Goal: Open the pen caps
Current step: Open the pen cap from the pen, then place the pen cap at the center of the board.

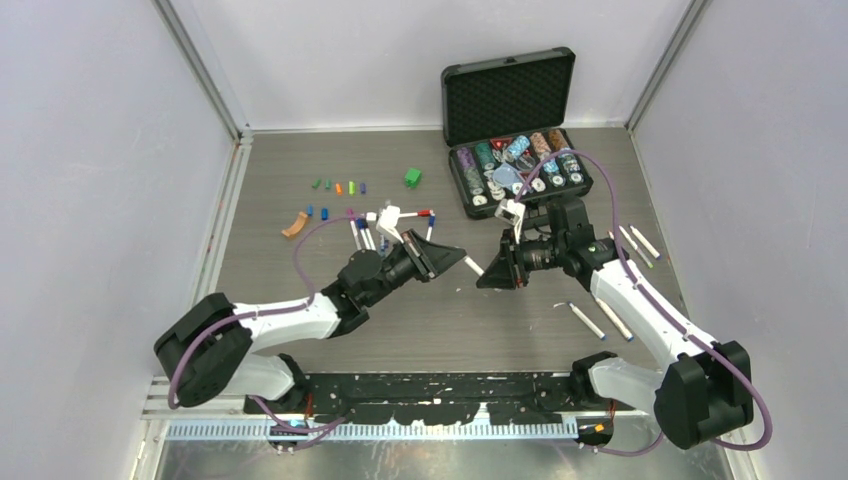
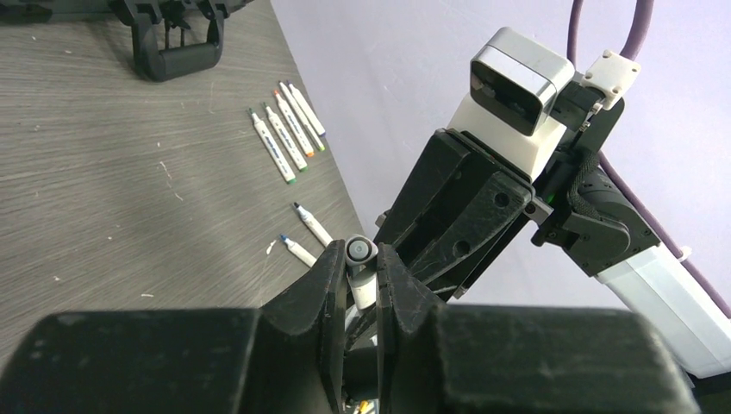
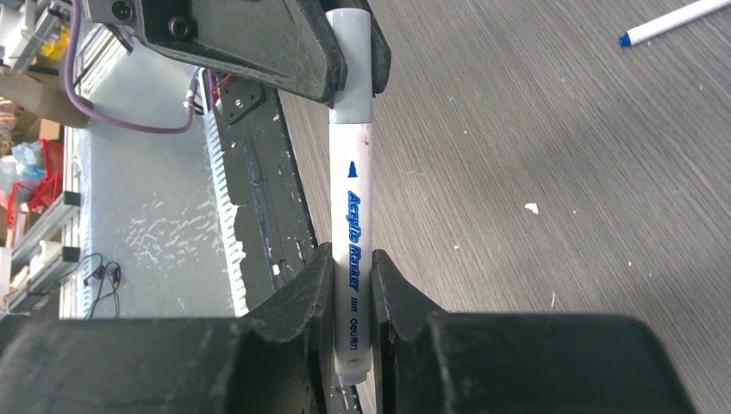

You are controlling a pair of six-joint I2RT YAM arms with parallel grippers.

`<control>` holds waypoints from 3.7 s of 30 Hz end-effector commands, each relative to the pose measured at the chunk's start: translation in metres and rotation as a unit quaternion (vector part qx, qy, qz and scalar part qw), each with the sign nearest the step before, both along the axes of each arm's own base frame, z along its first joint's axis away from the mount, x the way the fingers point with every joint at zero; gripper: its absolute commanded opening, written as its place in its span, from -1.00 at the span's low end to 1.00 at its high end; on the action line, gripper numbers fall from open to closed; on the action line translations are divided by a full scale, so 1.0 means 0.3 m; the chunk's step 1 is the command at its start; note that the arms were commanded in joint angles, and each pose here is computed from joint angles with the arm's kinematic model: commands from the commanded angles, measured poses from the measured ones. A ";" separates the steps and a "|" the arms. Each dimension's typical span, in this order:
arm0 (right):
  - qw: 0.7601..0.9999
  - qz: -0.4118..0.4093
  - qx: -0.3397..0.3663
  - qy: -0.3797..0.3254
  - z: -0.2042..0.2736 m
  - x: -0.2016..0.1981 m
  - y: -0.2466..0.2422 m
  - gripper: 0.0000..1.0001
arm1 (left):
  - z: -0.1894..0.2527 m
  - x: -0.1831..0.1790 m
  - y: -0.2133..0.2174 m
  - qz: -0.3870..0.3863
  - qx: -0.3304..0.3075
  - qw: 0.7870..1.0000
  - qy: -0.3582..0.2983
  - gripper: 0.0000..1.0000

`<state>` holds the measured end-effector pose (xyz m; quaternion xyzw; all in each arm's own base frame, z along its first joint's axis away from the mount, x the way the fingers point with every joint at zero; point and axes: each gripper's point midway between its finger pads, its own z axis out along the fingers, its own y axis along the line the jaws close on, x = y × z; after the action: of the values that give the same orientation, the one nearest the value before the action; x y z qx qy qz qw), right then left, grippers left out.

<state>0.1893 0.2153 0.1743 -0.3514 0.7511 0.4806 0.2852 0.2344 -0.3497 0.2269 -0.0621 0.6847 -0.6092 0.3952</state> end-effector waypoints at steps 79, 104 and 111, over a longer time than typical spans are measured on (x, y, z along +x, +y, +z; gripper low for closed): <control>0.977 0.019 -0.152 -0.146 0.000 -0.012 -0.181 -1.00 | -0.581 0.720 0.984 -0.035 0.640 0.695 0.325 -0.82; 0.978 0.016 -0.152 -0.140 -0.003 -0.010 -0.190 -0.99 | -0.670 0.758 0.991 -0.041 0.619 0.702 0.349 -0.49; 0.979 0.016 -0.152 -0.138 -0.003 -0.010 -0.192 -1.00 | -0.530 0.785 0.958 -0.018 0.599 0.736 0.316 -0.49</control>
<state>0.1788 0.1564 0.1579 -0.4558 0.7762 0.3171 0.2987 0.4599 -0.0524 0.0236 0.0174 0.9985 0.0090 0.0515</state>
